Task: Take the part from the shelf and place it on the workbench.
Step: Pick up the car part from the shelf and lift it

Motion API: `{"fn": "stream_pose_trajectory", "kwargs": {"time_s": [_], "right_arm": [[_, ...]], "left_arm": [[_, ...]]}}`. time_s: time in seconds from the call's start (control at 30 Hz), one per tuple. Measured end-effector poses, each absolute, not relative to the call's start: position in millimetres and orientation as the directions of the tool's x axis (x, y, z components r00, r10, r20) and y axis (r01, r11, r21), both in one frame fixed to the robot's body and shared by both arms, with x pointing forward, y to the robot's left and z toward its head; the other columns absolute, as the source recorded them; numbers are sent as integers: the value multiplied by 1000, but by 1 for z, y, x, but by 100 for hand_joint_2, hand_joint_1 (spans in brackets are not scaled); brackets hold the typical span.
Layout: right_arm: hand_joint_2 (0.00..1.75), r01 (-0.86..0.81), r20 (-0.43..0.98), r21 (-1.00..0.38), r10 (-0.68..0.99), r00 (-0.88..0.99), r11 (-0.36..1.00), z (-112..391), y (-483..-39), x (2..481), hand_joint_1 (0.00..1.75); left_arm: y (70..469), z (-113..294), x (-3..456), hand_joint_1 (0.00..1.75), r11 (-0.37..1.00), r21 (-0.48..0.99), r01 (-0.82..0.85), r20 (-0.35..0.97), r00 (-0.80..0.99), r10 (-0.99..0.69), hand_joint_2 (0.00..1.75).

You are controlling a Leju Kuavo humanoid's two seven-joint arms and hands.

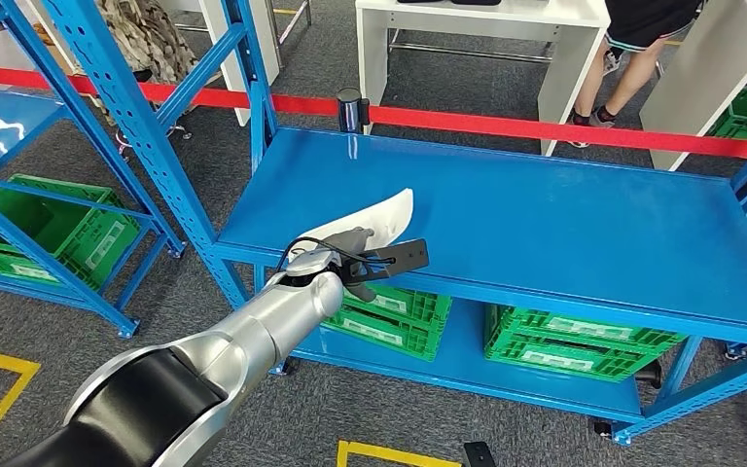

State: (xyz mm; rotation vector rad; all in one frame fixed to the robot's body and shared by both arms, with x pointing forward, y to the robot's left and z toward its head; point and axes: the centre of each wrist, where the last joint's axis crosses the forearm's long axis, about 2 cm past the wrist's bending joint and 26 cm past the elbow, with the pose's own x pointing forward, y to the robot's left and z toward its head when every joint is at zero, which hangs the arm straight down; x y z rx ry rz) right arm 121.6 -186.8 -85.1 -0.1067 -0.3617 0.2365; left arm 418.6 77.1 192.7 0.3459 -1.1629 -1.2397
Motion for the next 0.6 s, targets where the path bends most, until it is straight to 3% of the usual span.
{"fn": "stream_pose_trajectory", "kwargs": {"time_s": [0.07, 0.2, 0.6], "right_arm": [[0, -210, 337, -145, 248, 908, 967, -85, -187, 122, 0], [0, -210, 338, -145, 248, 908, 967, -85, -187, 122, 0], [0, -210, 339, -145, 248, 908, 967, -85, -187, 122, 0]], "left_arm": [[77, 193, 419, 2, 360, 754, 550, 496, -117, -861, 175], [77, 193, 419, 171, 359, 754, 549, 496, -118, -861, 175], [77, 195, 420, 175, 353, 762, 542, 491, -130, -861, 175]]}}
